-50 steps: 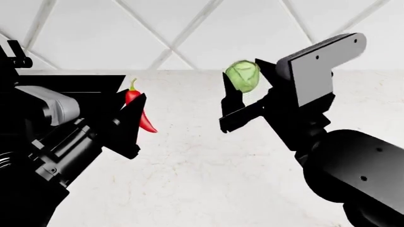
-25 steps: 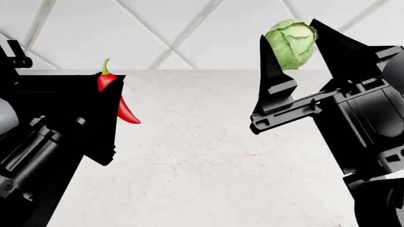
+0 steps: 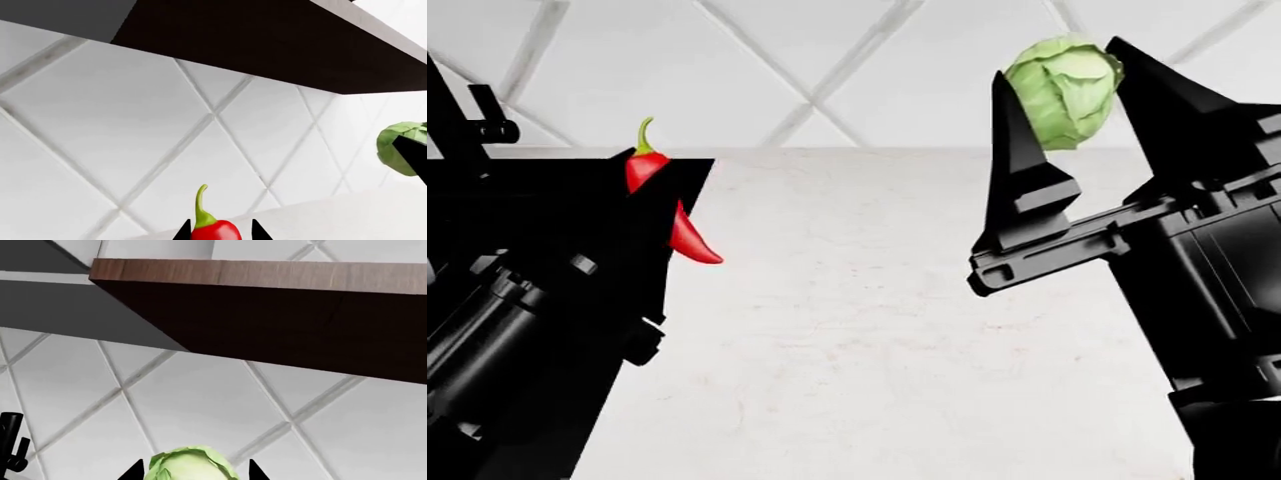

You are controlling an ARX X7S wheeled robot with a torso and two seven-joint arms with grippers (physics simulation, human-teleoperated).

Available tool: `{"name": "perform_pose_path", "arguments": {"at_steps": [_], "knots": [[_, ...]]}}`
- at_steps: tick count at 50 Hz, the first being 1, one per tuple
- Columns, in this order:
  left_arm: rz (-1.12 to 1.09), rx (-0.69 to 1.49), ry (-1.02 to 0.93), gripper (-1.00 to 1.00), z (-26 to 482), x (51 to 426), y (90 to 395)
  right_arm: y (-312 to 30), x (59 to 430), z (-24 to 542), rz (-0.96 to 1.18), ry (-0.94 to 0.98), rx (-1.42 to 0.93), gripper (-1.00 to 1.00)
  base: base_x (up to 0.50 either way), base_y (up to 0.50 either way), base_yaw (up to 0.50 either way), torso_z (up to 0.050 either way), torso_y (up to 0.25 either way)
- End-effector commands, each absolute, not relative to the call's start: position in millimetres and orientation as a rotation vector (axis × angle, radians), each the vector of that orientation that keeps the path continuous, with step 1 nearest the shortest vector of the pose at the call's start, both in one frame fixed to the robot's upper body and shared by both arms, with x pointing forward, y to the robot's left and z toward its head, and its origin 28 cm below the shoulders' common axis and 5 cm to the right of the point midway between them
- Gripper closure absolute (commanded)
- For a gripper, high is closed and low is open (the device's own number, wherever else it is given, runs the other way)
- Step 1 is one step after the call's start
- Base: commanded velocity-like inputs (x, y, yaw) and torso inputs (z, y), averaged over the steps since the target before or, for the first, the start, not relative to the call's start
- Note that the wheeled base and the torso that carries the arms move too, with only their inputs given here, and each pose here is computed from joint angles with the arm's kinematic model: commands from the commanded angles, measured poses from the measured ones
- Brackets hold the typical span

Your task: Pick the chili pepper, brussel sprout from the counter and place them in the cabinet. Then close the cabinet.

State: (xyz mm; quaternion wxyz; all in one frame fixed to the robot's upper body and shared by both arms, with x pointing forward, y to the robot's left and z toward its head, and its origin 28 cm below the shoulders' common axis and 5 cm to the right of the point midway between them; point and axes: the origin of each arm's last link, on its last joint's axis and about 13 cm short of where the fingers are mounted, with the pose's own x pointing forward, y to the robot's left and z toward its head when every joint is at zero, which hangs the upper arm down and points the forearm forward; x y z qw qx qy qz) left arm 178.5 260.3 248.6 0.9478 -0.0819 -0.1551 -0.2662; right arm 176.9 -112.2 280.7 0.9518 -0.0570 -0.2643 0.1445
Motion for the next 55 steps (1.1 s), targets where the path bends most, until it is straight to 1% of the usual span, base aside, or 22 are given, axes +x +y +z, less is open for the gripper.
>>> {"name": "perform_pose_path", "arguments": {"at_steps": [1,44,55], "knots": [[-0.544,-0.168,-0.316,1.0,249.5,177.1,259.7,-112.9,176.7,282.1,0.285,-0.567,-0.122,1.0,0.0,0.5,0.0,0.0,0.0],[-0.551,-0.159,-0.322,1.0,252.0,175.9,258.5,-111.3,176.2,280.7,0.3,-0.566,-0.118,1.0,0.0,0.5,0.0,0.0,0.001],[-0.551,-0.159,-0.319,1.0,251.3,176.7,258.1,-110.3,174.6,279.1,0.325,-0.553,-0.12,1.0,0.0,0.01,0.0,0.0,0.0]]}}
